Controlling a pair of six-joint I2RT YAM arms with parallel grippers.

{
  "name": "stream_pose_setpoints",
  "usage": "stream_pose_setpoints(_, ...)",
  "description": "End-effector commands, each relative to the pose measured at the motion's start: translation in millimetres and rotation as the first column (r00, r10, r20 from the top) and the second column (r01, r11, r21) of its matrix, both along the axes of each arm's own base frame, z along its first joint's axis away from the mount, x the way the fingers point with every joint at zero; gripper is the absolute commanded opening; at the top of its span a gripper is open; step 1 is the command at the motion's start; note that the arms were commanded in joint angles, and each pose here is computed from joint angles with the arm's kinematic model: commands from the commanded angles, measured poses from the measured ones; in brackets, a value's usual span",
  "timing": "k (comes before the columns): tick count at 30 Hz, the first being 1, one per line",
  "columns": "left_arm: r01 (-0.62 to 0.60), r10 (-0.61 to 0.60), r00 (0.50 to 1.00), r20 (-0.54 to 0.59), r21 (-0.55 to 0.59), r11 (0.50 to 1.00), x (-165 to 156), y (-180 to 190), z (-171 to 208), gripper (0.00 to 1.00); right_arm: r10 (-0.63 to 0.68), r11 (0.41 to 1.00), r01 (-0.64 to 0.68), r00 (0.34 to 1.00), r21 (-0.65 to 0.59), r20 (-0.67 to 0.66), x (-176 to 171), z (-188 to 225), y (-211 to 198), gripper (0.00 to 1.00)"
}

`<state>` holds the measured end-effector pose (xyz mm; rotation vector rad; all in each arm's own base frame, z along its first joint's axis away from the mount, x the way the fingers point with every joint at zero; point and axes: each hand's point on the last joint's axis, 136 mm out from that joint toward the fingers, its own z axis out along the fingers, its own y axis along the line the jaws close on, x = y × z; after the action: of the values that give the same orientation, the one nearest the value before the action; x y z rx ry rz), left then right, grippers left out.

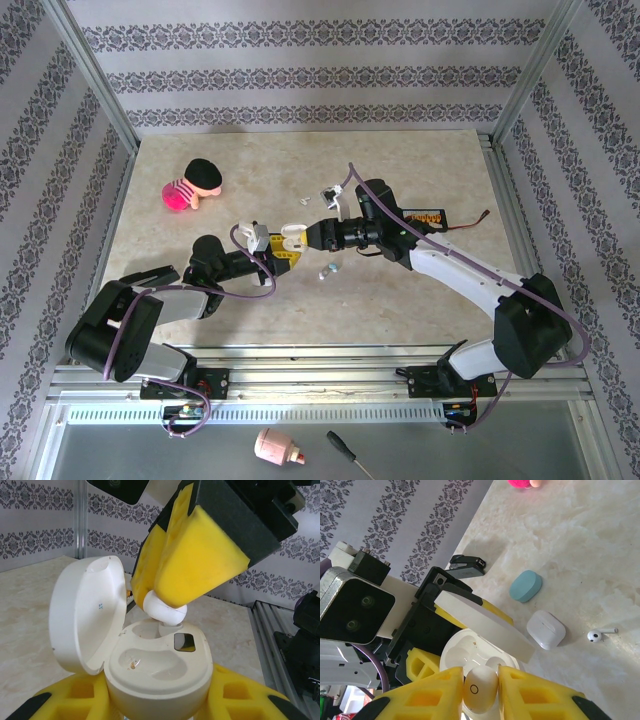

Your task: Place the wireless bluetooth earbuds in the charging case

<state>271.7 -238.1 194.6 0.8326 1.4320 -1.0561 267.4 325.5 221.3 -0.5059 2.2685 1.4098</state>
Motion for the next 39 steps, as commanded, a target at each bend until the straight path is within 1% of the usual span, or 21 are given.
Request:
stream_pose_setpoints(1, -0.003, 0.007, 0.996, 0.09, -0.046, 0.999, -0.2, -1.3, 22.8, 0.28, -0.001, 1.0, 0.001, 0.999, -0.007, -0.04, 0.3, -2.2, -1.8, 0.29)
stream_pose_setpoints(5, -0.006, 0.01, 0.996, 0.089, -0.046, 0.999, 0.3, -1.0, 21.5, 0.28, -0.007, 1.0, 0.007, 1.0, 0.002, -0.011, -0.9, 7.6, -4.5, 0.36)
stream_pose_setpoints(9, -0.013, 0.018, 0.995, 0.097, -0.053, 0.998, 0.9, -0.4, 21.3, 0.28, -0.011, 1.0, 0.011, 1.0, 0.007, 0.013, -2.7, 13.5, -7.4, 0.45)
stream_pose_setpoints(13, -0.103, 0.108, 0.988, 0.114, -0.042, 0.994, 10.9, 8.0, 14.9, 0.28, -0.02, 1.0, 0.02, 0.994, -0.002, 0.112, -8.2, 21.3, -20.6, 0.53)
stream_pose_setpoints(15, -0.142, 0.144, 0.985, 0.095, -0.028, 0.989, 17.6, 12.5, 10.2, 0.28, -0.054, 0.998, 0.057, 0.988, -0.017, 0.142, -8.2, 18.3, -31.4, 0.53)
stream_pose_setpoints(18, -0.208, 0.208, 0.976, 0.069, -0.021, 0.978, 28.8, 23.9, 5.5, 0.28, -0.137, 0.985, 0.151, 0.979, -0.086, 0.153, -3.6, -0.1, -49.7, 0.53)
stream_pose_setpoints(21, -0.275, 0.276, 0.959, 0.062, -0.026, 0.961, 37.8, 38.4, 4.2, 0.28, -0.26, 0.94, 0.28, 0.958, -0.195, 0.12, 5.9, -32.1, -70.1, 0.54)
stream_pose_setpoints(24, -0.341, 0.342, 0.938, 0.056, -0.024, 0.94, 46.1, 51.8, 2.9, 0.28, -0.338, 0.89, 0.34, 0.939, -0.304, 0.058, 7.9, -68.1, -80.9, 0.54)
stream_pose_setpoints(27, -0.39, 0.39, 0.919, 0.06, -0.022, 0.921, 50.6, 62.0, 3.2, 0.27, -0.345, 0.849, 0.333, 0.938, -0.41, 0.046, 3.4, -97.5, -77.2, 0.54)
stream_pose_setpoints(29, -0.407, 0.408, 0.911, 0.059, -0.021, 0.913, 52.0, 67.2, 2.4, 0.27, -0.337, 0.84, 0.314, 0.941, -0.442, 0.028, 3.0, -110.9, -69.5, 0.53)
stream_pose_setpoints(32, -0.436, 0.437, 0.898, 0.05, -0.023, 0.9, 53.7, 75.1, 1.1, 0.27, -0.299, 0.854, 0.263, 0.954, -0.448, -0.01, 4.3, -128.5, -50.1, 0.53)
stream_pose_setpoints(36, -0.444, 0.445, 0.895, 0.044, -0.028, 0.896, 51.2, 79.6, 1.3, 0.27, -0.239, 0.865, 0.188, 0.969, -0.464, -0.054, 12.5, -150.5, -29.6, 0.53)
stream_pose_setpoints(39, -0.446, 0.446, 0.894, 0.037, -0.022, 0.895, 48.2, 81.2, 0.4, 0.27, -0.197, 0.872, 0.15, 0.979, -0.466, -0.054, 19.4, -155.9, -18.8, 0.54)
